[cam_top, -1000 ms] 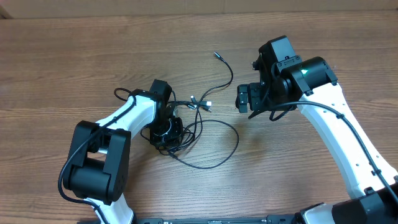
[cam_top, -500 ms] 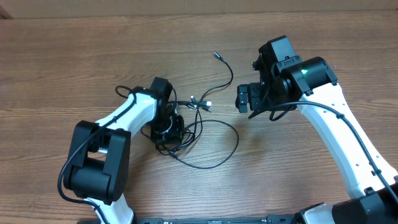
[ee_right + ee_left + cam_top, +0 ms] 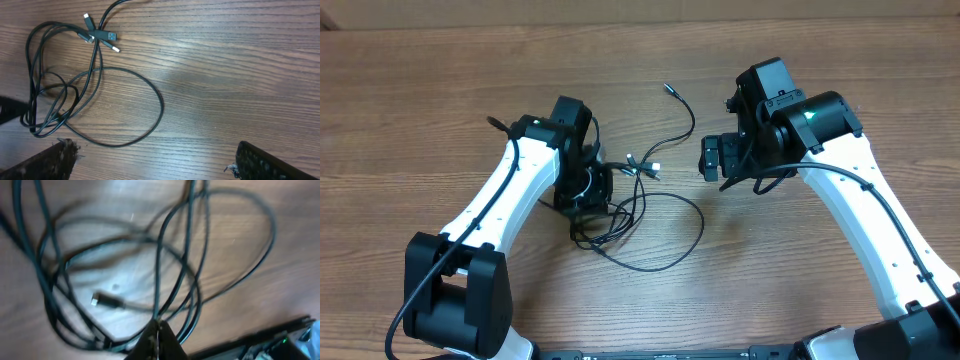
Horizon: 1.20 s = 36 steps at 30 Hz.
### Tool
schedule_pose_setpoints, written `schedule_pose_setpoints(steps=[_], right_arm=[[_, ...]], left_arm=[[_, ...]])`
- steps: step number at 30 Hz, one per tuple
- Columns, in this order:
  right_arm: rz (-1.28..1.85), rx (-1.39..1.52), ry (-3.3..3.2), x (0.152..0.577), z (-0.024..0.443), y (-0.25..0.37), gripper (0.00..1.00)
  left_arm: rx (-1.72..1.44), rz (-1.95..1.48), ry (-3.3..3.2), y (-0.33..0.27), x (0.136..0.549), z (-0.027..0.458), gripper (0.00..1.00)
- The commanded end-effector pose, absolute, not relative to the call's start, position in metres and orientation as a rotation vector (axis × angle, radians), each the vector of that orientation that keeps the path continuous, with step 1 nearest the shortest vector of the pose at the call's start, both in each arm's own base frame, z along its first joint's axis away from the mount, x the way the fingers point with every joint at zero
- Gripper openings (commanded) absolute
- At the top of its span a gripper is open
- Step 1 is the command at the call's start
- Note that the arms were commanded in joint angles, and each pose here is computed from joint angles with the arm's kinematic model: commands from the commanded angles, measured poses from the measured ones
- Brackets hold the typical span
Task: Untangle cables
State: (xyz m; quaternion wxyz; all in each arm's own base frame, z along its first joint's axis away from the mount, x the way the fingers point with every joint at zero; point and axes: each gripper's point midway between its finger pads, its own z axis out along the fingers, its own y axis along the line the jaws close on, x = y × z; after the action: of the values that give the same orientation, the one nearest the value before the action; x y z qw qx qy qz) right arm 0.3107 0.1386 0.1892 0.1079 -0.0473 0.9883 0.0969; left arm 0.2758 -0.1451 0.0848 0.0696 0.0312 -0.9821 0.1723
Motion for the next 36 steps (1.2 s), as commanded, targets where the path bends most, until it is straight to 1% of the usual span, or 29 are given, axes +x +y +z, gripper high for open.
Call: schedule_pose_setpoints(steps=[1,5,7,10,11,14,16,19,25,29,30,36], right_arm=[[0.285,-0.120,2.886,0.316,0.195,0.138,1.00],[0.285,-0.120,2.886,0.316,0.195,0.138,1.00],[0.285,-0.120,2.886,0.316,0.195,0.138,1.00],[0.285,-0.120,2.886,0.316,0.195,0.138,1.00],[0.285,-0.120,2.886,0.316,0.195,0.138,1.00],[0.285,-0.120,2.886,0.316,0.195,0.138,1.00],[0.285,-0.120,2.886,0.316,0.195,0.138,1.00],[0.285,-0.120,2.886,0.316,0.195,0.138,1.00],[0.285,-0.120,2.886,0.316,0.195,0.138,1.00],[0.285,-0.120,2.886,0.316,0.195,0.138,1.00],[0.285,-0.120,2.886,0.316,0.195,0.138,1.00],[0.285,-0.120,2.886,0.316,0.195,0.138,1.00]], left_arm=[[0.022,0.462,-2.917,-0.143,0.258,0.081,0.04],[-0.015,0.425,-2.869,-0.145,0.237,0.061,0.04],[-0.038,0.414,-2.881,-0.146,0.229,0.039,0.04],[-0.052,0.439,-2.916,-0.148,0.230,0.020,0.04],[-0.031,0.511,-2.914,-0.156,0.232,0.019,0.04],[-0.042,0.654,-2.901,-0.173,0.239,0.028,0.04],[-0.046,0.667,-2.921,-0.176,0.248,0.035,0.04],[-0.063,0.691,-2.967,-0.182,0.269,0.058,0.04],[-0.041,0.573,-3.060,-0.173,0.293,0.089,0.04],[-0.045,0.563,-3.053,-0.174,0.291,0.086,0.09],[-0.043,0.550,-3.034,-0.173,0.286,0.083,0.17],[-0.018,0.503,-2.975,-0.172,0.266,0.072,0.20]])
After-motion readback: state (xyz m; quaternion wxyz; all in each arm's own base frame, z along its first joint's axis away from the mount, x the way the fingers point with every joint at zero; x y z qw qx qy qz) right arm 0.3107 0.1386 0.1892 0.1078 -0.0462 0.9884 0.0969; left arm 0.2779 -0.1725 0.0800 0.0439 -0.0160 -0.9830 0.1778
